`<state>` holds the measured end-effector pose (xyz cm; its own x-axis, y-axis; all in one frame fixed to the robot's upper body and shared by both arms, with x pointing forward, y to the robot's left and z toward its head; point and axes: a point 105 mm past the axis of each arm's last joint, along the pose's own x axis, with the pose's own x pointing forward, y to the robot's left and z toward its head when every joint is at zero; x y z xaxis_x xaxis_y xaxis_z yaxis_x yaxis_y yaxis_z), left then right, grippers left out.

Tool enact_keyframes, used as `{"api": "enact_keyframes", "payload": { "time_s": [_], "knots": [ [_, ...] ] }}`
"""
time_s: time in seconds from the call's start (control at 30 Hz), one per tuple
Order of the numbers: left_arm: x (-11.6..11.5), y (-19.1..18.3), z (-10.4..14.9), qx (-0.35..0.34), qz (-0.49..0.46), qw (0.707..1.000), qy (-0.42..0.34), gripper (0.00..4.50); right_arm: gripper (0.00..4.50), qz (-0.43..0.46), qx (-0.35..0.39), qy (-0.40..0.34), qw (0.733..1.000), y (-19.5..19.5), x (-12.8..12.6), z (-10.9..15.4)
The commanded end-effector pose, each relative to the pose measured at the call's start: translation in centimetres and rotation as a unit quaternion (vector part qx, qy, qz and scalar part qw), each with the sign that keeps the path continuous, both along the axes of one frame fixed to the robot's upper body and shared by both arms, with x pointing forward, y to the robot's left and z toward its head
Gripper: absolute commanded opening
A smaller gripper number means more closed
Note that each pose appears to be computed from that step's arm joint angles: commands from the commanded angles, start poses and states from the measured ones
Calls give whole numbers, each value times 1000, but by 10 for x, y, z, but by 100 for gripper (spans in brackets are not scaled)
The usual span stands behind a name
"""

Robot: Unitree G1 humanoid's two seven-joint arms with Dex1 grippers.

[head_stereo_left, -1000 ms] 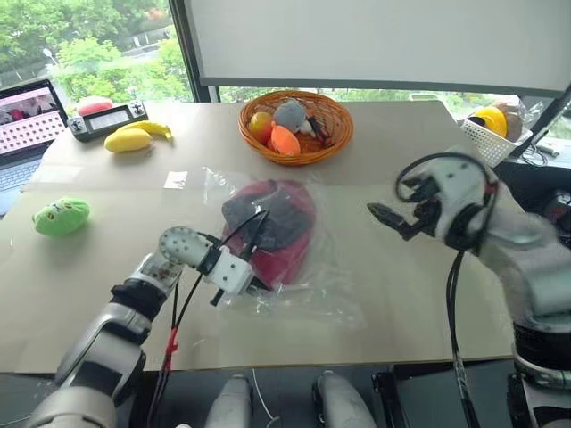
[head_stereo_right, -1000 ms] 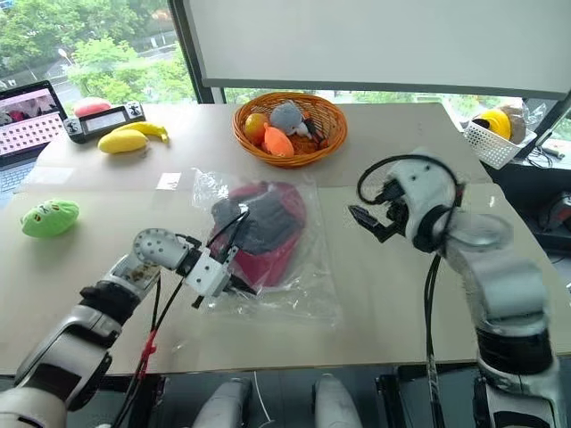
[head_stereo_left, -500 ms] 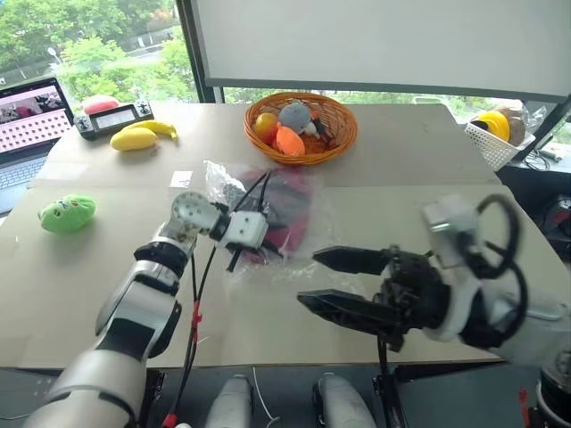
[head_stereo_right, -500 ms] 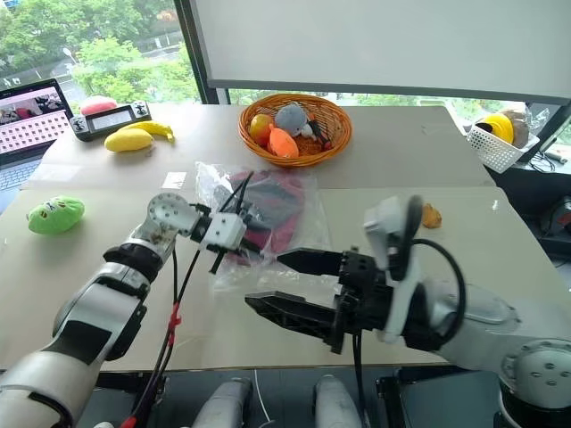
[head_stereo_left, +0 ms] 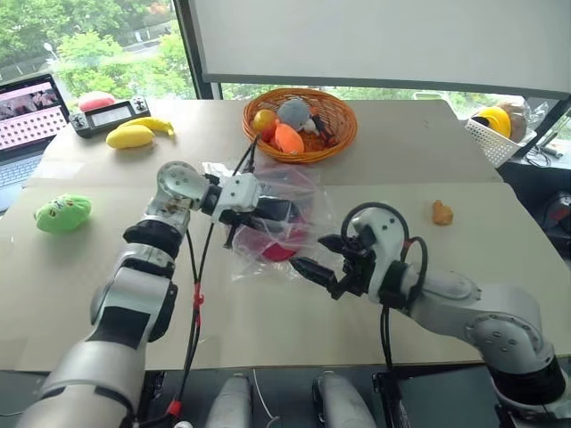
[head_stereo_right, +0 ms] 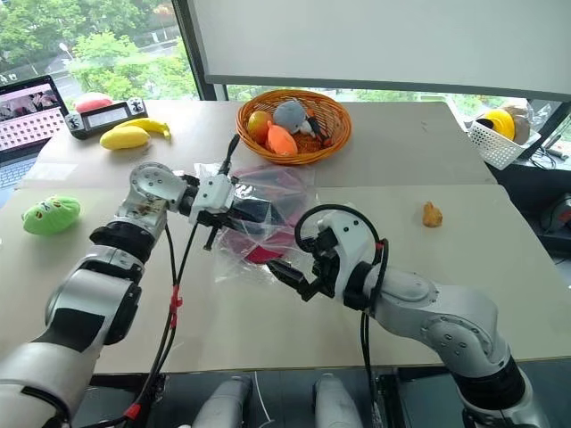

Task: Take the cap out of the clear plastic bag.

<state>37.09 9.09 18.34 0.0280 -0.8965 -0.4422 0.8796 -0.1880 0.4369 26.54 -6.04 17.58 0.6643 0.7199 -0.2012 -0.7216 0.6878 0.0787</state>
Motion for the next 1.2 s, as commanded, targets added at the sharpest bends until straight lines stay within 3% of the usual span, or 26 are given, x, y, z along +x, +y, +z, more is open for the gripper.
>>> {"api": "enact_keyframes", "payload": {
  "time_s": [0.03,0.13,0.2,0.27,0.43,0.53,0.7,0.87,1.03,1.2],
  "knots": [
    [5,-11,27,-45,16,999,-22,1,450,-14,20,-41,999,0,5,15],
    [6,-19,27,-49,18,998,-24,1,450,-37,41,-82,995,-21,9,39],
    [8,-23,22,-37,23,999,-31,1,450,6,127,-109,986,-22,-8,76],
    [10,-27,18,-31,29,998,-36,1,450,62,163,-110,979,-18,-29,92],
    [11,-33,12,-28,31,999,-35,1,450,202,201,-51,957,1,-77,97],
    [12,-36,14,-32,33,998,-37,1,450,227,197,7,954,12,-83,80],
    [13,-40,22,-46,33,998,-38,1,450,209,227,90,947,19,-65,49],
    [13,-37,28,-58,34,997,-34,1,450,119,223,101,962,14,-22,26],
    [8,-29,31,-61,31,997,-24,1,450,8,146,52,988,-3,15,7],
    [6,-25,31,-62,37,997,-19,1,450,-40,34,-2,999,-11,30,-9]
  ]
}}
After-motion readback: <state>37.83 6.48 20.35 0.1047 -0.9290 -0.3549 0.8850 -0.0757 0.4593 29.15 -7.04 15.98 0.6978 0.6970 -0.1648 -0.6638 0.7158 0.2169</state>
